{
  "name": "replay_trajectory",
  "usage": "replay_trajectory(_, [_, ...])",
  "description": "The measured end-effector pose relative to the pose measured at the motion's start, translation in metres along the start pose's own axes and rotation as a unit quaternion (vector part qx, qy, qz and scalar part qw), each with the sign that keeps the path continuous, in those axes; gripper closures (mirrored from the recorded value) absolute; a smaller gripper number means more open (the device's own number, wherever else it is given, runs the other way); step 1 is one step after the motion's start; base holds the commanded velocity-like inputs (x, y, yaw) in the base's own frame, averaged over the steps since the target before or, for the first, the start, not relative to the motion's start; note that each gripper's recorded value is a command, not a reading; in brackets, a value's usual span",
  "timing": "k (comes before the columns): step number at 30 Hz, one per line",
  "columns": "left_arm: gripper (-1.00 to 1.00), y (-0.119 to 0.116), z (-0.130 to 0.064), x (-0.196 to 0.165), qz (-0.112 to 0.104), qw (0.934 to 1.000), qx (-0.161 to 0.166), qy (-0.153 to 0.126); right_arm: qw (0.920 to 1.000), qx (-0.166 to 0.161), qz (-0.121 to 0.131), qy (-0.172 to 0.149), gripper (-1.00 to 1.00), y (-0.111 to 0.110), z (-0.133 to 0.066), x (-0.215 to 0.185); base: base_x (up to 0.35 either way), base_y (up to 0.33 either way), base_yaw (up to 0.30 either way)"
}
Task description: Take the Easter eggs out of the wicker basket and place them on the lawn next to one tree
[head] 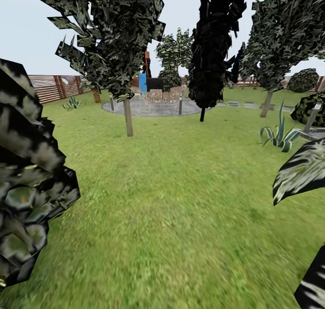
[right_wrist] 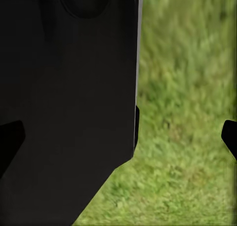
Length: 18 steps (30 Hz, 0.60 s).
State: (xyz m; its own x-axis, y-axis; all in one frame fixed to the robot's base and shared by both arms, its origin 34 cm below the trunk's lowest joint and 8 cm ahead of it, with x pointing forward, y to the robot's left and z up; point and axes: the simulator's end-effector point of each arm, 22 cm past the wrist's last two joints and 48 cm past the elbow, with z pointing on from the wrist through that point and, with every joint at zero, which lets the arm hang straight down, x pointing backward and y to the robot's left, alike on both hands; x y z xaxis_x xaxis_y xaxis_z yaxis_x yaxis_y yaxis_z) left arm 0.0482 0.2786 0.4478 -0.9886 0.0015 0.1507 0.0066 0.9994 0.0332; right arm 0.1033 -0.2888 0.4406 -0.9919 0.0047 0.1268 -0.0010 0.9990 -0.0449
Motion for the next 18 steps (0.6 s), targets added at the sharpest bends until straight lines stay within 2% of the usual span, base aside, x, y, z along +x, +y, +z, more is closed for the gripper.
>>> replay_trajectory(8, [-1.00, 0.0000, 0.0000, 0.0000, 0.000, 1.0000, 0.000, 0.000, 1.0000, 0.000, 0.000, 0.000, -1.00, 0.0000, 0.0000, -0.0002, 0.329, 0.000, 0.204])
replay_trajectory(18, [-1.00, 0.0000, 0.0000, 0.0000, 0.000, 1.0000, 0.000, 0.000, 1.0000, -0.001, -0.002, 0.000, -1.00, 0.0002, 0.0000, 0.0002, 0.329, 0.000, 0.021])
